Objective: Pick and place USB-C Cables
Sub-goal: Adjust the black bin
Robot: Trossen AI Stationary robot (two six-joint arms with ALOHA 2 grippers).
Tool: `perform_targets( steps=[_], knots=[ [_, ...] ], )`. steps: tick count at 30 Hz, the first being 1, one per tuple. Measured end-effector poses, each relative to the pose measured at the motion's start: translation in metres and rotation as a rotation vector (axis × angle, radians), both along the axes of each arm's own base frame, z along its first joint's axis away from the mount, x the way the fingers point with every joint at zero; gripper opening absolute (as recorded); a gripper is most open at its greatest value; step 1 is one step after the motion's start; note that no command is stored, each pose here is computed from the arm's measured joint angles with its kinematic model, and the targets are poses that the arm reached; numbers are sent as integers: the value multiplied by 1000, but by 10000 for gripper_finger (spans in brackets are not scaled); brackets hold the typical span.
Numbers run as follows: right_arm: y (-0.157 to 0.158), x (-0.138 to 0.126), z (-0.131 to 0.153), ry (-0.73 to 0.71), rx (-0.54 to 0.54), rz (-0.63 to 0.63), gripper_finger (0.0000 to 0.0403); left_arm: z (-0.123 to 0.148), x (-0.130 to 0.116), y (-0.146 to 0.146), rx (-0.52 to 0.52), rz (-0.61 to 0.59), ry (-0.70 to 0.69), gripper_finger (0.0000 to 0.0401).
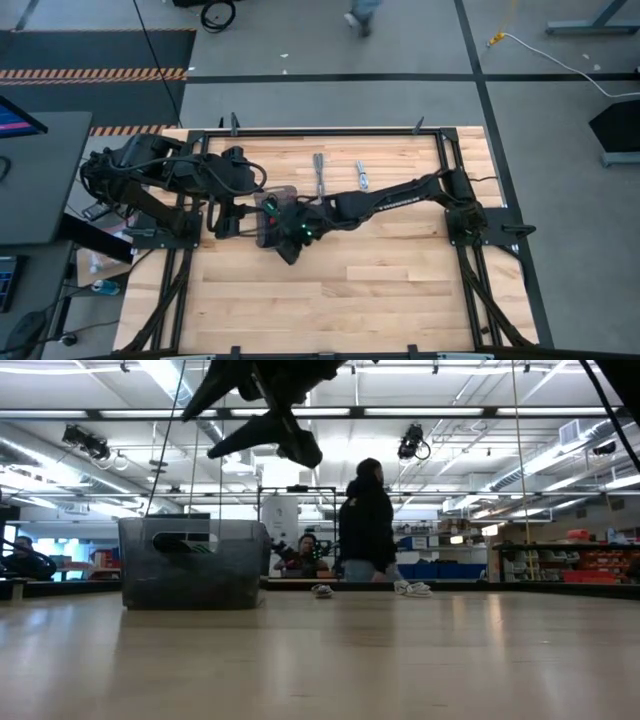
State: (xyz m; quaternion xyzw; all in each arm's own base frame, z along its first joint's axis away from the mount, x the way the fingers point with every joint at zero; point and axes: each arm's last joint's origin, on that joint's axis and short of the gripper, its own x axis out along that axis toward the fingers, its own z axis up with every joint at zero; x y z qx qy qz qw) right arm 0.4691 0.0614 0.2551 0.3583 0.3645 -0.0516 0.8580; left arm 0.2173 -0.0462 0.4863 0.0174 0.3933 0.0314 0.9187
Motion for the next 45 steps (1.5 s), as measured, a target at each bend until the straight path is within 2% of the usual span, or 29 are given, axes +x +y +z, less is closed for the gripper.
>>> perform_targets(
  steps=[4, 11, 18, 26, 33, 37, 42, 45],
  knots=[
    [7, -7, -6, 80, -51, 78, 183, 0, 0, 0, 0, 0, -1, 204],
    [-1, -18, -16, 201, -187, 195, 184, 0, 0, 0, -4, 4, -3, 204],
    [-17, -17, -17, 179, -198, 354, 185, 0, 0, 0, -26, 27, -5, 204],
    [-26, -18, -17, 136, -296, 535, 185, 0, 0, 0, -30, 31, -4, 204],
    [-26, -20, -18, 88, -445, 733, 185, 0, 1, 0, -36, 36, -10, 204],
    [-27, -26, -21, 98, -541, 888, 185, 2, 2, 0, -46, 45, -35, 204],
    [-29, -32, -25, 144, -725, 1070, 185, 4, 4, 1, -47, 116, -74, 204],
    [-31, -33, -26, 164, -805, 1130, 182, 4, 4, 2, -45, 159, -84, 204]
  ],
)
